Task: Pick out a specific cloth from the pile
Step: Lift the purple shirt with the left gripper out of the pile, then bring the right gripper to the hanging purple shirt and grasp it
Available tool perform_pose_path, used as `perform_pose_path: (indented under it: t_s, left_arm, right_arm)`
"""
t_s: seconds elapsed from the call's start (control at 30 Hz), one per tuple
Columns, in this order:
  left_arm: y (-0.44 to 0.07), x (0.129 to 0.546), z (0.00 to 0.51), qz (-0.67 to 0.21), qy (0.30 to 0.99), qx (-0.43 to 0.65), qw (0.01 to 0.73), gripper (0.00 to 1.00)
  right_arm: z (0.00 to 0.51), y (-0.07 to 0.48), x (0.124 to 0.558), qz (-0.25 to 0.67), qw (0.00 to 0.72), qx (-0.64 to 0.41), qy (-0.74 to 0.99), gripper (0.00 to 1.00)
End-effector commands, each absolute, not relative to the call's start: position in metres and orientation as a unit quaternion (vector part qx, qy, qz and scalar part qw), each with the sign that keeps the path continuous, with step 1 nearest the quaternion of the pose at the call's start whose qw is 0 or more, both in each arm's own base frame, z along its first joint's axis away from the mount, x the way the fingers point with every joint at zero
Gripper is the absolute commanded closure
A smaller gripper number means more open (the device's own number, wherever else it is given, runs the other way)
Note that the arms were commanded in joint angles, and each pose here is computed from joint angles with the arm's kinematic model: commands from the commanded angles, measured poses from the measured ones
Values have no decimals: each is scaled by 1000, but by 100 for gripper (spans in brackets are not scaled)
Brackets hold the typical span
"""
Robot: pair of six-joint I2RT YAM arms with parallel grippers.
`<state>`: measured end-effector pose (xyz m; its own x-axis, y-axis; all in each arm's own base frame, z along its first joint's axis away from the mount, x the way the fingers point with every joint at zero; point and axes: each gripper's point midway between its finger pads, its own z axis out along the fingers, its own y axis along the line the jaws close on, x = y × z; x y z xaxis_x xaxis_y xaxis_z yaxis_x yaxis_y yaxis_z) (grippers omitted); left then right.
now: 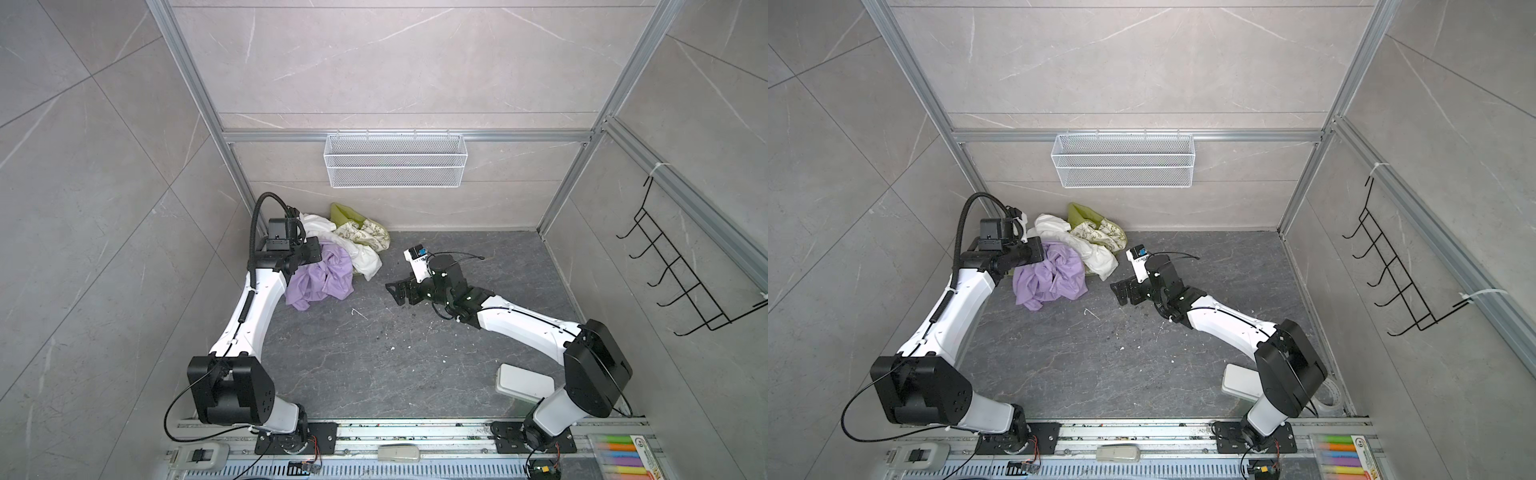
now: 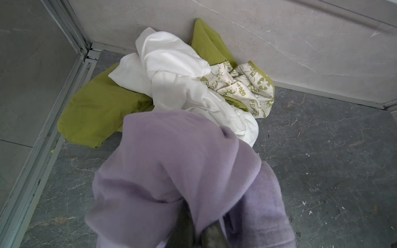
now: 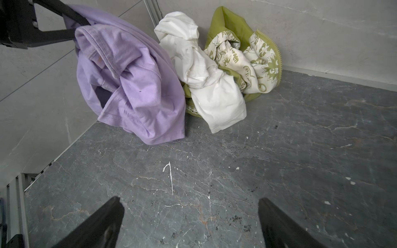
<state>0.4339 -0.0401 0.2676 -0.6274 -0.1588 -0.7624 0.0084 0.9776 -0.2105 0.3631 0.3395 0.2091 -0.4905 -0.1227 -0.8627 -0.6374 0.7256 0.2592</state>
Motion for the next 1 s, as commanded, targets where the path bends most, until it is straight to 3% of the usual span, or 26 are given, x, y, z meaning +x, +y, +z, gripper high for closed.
perform_pose_path:
  t_s: [0.0, 0.47, 0.97]
  left_arm:
    - [-48, 430, 335, -128, 853, -27, 506, 100]
    - [-77, 402, 385, -206, 830, 13, 519, 100]
    - [-137, 360, 453, -291, 784, 62, 545, 100]
  right_arm:
    - [238, 345, 356, 305, 467, -250, 792, 1]
    - [290, 354, 340, 362, 493, -272, 743, 0]
    - [353, 373, 353, 406, 559, -254, 676, 0]
